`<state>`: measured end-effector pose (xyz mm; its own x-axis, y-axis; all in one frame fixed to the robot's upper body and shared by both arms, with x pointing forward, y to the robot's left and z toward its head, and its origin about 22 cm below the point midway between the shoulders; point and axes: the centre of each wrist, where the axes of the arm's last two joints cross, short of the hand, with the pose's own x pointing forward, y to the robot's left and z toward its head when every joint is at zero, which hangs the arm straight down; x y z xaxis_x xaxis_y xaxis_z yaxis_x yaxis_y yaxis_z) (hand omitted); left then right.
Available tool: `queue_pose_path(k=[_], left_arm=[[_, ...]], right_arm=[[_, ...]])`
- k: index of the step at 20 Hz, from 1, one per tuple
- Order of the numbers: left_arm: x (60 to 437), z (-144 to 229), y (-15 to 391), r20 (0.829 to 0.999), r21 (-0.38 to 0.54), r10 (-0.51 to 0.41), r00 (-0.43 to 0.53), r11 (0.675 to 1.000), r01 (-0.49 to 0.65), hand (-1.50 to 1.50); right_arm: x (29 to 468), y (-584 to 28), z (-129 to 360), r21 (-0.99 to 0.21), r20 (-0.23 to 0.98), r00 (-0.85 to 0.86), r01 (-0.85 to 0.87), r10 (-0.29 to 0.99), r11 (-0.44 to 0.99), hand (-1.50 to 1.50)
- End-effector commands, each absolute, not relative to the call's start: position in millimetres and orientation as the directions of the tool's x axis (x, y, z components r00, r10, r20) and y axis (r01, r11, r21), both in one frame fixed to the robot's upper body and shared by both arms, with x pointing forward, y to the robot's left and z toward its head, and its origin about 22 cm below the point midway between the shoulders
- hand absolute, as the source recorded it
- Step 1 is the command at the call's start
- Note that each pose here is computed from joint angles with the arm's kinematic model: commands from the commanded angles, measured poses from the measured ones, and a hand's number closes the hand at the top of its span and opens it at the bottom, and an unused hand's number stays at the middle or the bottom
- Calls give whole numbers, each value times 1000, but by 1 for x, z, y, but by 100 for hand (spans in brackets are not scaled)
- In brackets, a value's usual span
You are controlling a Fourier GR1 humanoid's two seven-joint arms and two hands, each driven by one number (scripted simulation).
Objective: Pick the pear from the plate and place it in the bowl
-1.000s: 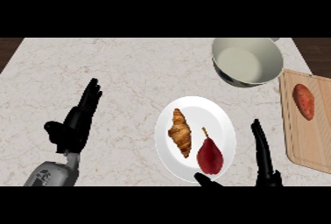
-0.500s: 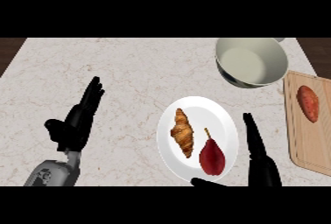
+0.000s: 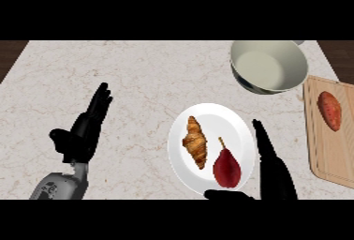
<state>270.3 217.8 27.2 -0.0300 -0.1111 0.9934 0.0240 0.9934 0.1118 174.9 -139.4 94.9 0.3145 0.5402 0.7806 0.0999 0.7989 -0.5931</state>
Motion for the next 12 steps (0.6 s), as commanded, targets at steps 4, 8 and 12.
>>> queue_pose_path(k=[4,8,12], left_arm=[[279,34,216,992,122,-122,-17,992,23,0],[277,33,223,993,112,-111,-32,993,26,0],[273,22,216,994,110,-109,-25,994,25,0]], right_arm=[[152,-141,75,-535,825,274,97,494,839,-150],[148,-151,89,-490,858,226,97,461,866,-150],[165,-127,66,-463,874,225,111,431,879,-150]])
